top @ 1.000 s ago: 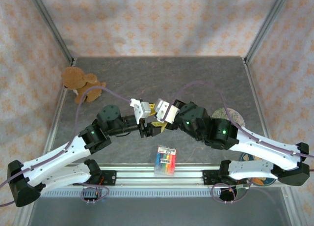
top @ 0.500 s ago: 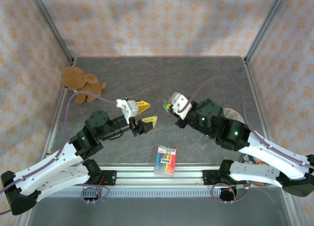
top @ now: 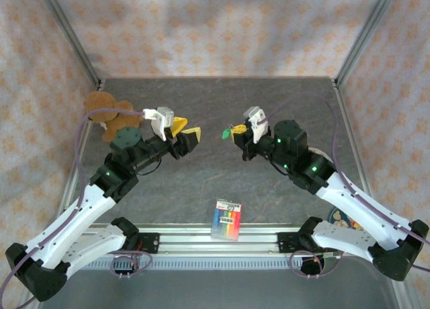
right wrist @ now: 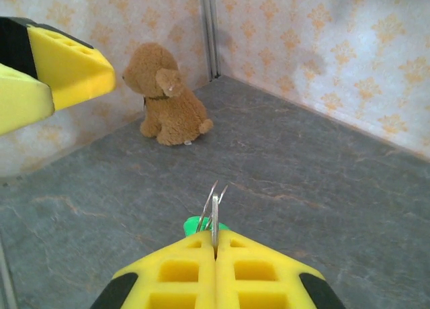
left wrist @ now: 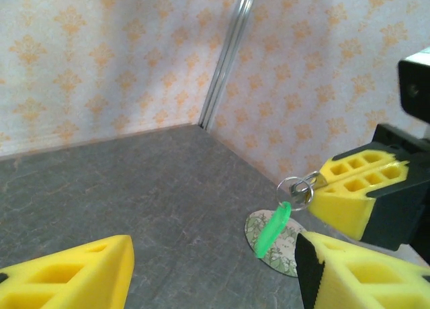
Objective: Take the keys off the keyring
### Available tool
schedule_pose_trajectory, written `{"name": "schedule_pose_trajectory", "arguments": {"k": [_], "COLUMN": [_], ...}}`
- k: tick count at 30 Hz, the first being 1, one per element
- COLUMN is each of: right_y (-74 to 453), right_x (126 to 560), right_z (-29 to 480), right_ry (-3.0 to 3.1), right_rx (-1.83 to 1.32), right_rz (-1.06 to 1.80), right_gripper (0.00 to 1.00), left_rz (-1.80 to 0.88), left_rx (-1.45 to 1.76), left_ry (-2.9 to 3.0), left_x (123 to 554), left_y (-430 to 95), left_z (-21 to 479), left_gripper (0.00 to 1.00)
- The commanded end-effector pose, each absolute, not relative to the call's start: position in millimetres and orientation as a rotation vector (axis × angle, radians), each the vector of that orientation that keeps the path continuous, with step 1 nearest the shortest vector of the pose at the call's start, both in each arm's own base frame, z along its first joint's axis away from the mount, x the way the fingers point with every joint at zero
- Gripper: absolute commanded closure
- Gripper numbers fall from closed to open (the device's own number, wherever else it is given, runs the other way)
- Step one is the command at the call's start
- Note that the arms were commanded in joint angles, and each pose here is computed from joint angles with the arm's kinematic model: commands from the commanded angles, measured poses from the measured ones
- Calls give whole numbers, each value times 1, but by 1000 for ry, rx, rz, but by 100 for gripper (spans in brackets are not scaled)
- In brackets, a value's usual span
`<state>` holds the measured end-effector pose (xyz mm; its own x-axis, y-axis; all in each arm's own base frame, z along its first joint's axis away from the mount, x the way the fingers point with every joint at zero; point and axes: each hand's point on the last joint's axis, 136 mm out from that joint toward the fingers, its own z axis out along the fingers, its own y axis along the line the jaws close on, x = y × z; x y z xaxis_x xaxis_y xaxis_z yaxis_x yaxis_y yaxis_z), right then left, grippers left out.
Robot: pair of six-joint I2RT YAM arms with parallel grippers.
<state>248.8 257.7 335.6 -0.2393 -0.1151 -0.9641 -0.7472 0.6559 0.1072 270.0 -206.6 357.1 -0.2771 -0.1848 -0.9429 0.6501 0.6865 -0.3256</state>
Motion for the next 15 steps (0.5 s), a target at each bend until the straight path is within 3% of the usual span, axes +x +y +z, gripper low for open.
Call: {"name": "schedule_pose_trajectory", "arguments": {"k": [1,12,15], "right_y": [267,257,260], "right_x": [248,282,277], "right_z": [350,348,354], "right_ry": [1699,1751,1719], "right_rx": [-679,-631,-673], "right_rz": [878,948,1029], "right_gripper": [100,100,100], "left_rz": [-954,-1076,-1143], "left_rx": [409,353,406], "left_ry": [1678,1761,1761], "left_x": [266,293,292], "left_y": [-214,-223,-233], "left_z": [371,375,379], "left_gripper": [35,35,40]}}
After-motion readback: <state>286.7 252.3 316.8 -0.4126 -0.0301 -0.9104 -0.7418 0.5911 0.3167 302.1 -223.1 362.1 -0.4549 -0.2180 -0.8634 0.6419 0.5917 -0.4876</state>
